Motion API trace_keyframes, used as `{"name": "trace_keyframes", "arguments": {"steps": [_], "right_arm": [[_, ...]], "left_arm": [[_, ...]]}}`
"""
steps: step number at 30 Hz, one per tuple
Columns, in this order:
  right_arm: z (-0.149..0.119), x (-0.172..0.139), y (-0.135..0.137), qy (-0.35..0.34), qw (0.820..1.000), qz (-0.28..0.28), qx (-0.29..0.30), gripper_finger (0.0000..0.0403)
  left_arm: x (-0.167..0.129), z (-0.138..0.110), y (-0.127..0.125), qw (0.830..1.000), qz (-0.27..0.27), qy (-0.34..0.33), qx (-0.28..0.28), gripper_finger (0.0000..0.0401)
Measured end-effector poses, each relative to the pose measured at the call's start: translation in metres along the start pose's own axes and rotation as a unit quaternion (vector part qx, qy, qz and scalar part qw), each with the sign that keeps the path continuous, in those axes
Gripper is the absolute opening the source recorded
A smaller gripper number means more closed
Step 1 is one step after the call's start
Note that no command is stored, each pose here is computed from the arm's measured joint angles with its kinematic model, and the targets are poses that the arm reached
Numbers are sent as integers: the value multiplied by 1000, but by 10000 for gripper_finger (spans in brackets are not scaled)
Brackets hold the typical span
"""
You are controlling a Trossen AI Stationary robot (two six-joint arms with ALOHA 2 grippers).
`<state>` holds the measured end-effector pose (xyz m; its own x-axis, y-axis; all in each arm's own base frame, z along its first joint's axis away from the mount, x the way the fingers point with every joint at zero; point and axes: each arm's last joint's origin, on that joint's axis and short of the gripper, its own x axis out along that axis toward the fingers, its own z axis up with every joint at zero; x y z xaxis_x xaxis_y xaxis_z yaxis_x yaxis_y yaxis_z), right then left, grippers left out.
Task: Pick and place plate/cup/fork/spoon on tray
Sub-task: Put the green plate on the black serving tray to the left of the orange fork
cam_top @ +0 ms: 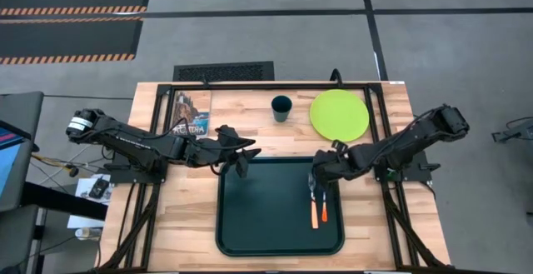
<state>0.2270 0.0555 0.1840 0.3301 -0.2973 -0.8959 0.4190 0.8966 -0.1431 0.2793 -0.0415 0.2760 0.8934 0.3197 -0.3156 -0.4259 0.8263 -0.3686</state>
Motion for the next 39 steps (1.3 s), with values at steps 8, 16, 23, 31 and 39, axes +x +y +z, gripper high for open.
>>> {"name": "trace_keyframes", "arguments": {"steps": [8, 16, 23, 31, 39], "right_arm": [[-2, 10, -39, 49, 996, -71, -9, 175], [-13, 46, -77, 115, 986, -112, -54, 179], [-12, 76, -96, 138, 979, -135, -60, 176], [-9, 86, -112, 141, 974, -174, -33, 107], [-8, 86, -124, 142, 971, -193, 6, 13]], "left_arm": [[0, -1, -1, 1000, -15, 11, 2, 184], [0, -1, 0, 1000, -11, 12, 10, 184], [0, -1, 0, 1000, -11, 12, 15, 184], [0, -2, 1, 1000, -5, 17, 21, 184], [0, -2, 1, 1000, -6, 17, 24, 184]]}}
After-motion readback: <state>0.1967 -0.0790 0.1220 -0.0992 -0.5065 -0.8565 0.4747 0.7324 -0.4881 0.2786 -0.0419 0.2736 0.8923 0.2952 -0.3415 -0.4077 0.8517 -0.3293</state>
